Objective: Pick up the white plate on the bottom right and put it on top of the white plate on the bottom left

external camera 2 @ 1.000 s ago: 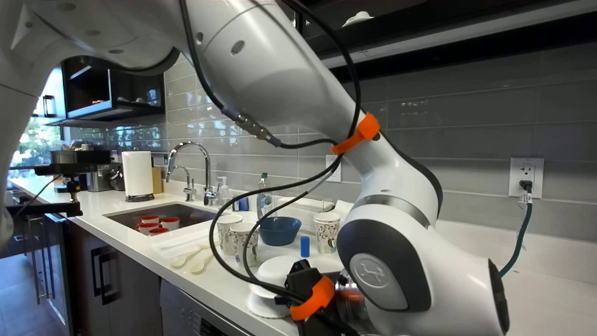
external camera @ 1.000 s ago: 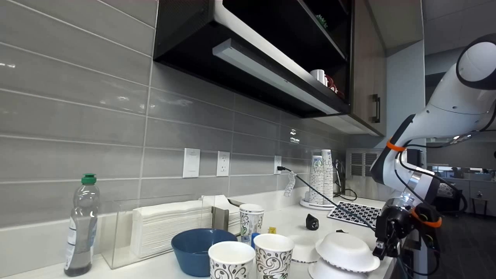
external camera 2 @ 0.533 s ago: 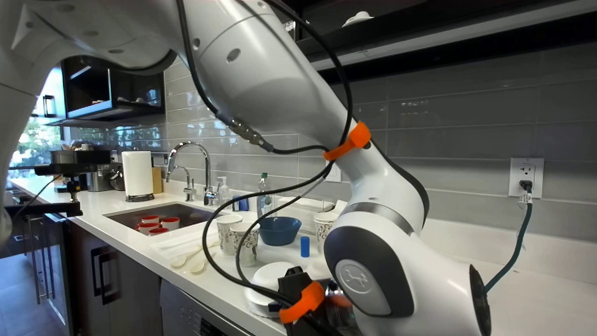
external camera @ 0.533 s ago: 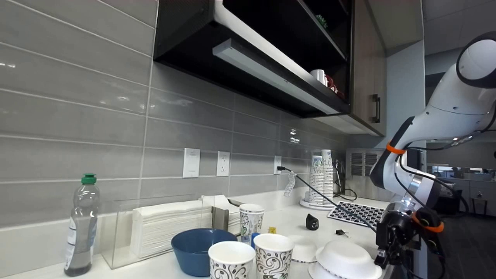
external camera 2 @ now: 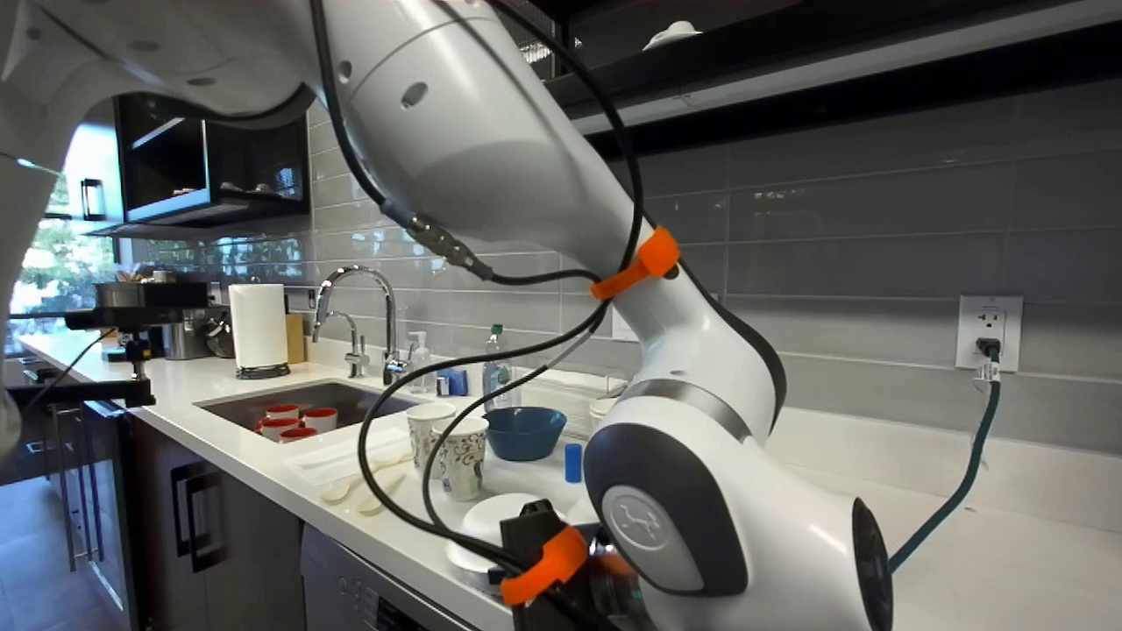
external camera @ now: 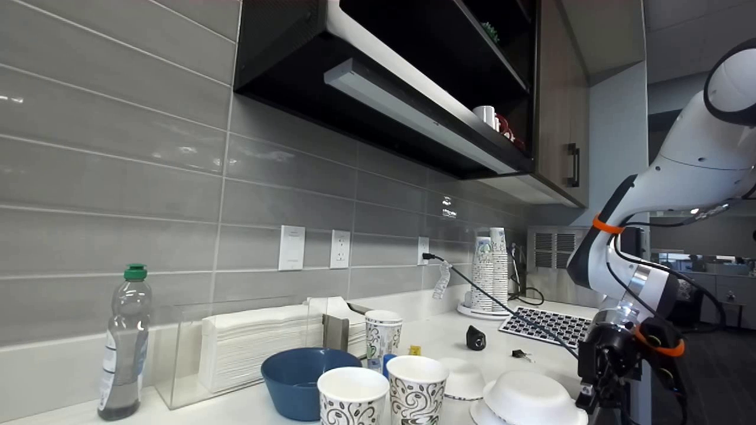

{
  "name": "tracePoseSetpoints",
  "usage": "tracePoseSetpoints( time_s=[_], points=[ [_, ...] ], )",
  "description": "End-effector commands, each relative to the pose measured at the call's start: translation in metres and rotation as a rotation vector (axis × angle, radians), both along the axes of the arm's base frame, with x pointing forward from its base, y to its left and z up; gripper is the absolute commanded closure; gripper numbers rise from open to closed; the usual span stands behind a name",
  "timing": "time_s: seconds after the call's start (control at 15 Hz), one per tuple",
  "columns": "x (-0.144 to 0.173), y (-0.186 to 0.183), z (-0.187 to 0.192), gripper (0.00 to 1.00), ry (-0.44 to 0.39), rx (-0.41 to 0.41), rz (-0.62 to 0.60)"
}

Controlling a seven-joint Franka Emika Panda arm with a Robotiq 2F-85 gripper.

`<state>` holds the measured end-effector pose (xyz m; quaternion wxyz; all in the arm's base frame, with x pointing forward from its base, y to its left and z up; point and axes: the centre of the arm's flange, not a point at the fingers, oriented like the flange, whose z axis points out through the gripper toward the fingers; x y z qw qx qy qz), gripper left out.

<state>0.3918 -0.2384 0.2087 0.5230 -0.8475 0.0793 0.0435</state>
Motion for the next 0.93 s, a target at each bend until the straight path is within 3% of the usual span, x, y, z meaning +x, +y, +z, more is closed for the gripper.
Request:
tracePoseSetpoints(
  time_s=[0.0, 0.07, 0.27, 0.87],
  points=[
    [-0.0029, 0.0137, 0.0074, 0.99, 0.01, -0.017, -0.016],
    [-0.0027, 0.014, 0.0073, 0.78, 0.008, -0.022, -0.017],
    [-0.0019, 0.0137, 0.0091, 0.63, 0.002, -0.014, -0.019],
    [0.0015, 0.012, 0.0119, 0.01, 0.005, -0.013, -0.032]
  ],
)
